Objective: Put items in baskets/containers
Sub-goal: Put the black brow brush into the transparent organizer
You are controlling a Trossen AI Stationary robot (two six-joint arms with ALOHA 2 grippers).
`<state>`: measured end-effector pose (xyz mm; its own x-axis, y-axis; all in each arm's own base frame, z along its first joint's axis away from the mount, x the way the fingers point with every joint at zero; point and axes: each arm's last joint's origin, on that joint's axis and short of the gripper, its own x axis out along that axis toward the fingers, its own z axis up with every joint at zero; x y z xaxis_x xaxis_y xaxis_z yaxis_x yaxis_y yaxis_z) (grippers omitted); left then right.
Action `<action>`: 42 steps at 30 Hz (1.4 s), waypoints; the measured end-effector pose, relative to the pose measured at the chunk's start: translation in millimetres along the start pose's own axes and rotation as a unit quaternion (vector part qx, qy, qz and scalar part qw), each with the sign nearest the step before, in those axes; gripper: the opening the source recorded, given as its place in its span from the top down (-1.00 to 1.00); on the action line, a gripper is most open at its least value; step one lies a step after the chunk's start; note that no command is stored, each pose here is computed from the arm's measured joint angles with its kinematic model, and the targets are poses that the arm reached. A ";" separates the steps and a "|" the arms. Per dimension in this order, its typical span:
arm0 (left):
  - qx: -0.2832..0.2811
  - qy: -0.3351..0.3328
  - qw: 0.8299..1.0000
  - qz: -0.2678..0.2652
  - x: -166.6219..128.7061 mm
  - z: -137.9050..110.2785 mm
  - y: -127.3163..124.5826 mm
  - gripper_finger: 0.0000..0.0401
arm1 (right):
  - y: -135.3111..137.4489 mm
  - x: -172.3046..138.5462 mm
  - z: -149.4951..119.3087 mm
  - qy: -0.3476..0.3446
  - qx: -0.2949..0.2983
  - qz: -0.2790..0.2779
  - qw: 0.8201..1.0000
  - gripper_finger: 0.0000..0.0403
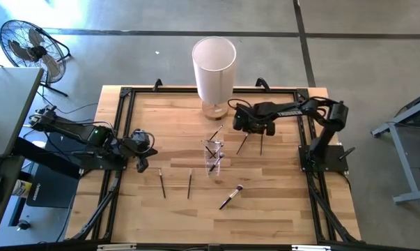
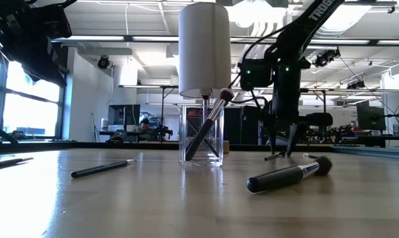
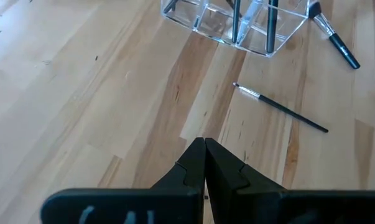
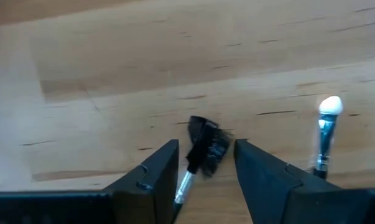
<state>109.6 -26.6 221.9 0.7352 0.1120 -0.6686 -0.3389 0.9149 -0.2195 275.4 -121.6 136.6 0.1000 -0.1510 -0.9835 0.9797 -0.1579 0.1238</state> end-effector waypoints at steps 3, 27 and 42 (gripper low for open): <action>0.000 0.000 1.000 -0.001 0.0 -0.1 -0.1 1.00 | 2.3 6.4 -0.8 0.008 0.000 -0.003 1.000 0.27; -0.072 -0.047 0.996 -0.030 0.3 9.7 -6.9 1.00 | -15.7 -80.7 -85.7 -0.095 -0.324 0.046 0.940 0.93; -0.060 -0.024 0.998 -0.019 30.3 14.4 -24.4 1.00 | 15.6 -179.7 -124.7 -0.377 -0.453 0.446 0.674 0.95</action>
<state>148.6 -39.9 217.2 0.7748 0.0997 -0.6242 -0.3761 0.8664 -0.3284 294.4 24.7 298.9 0.9368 -0.2981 -0.1832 0.3267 0.9327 0.1528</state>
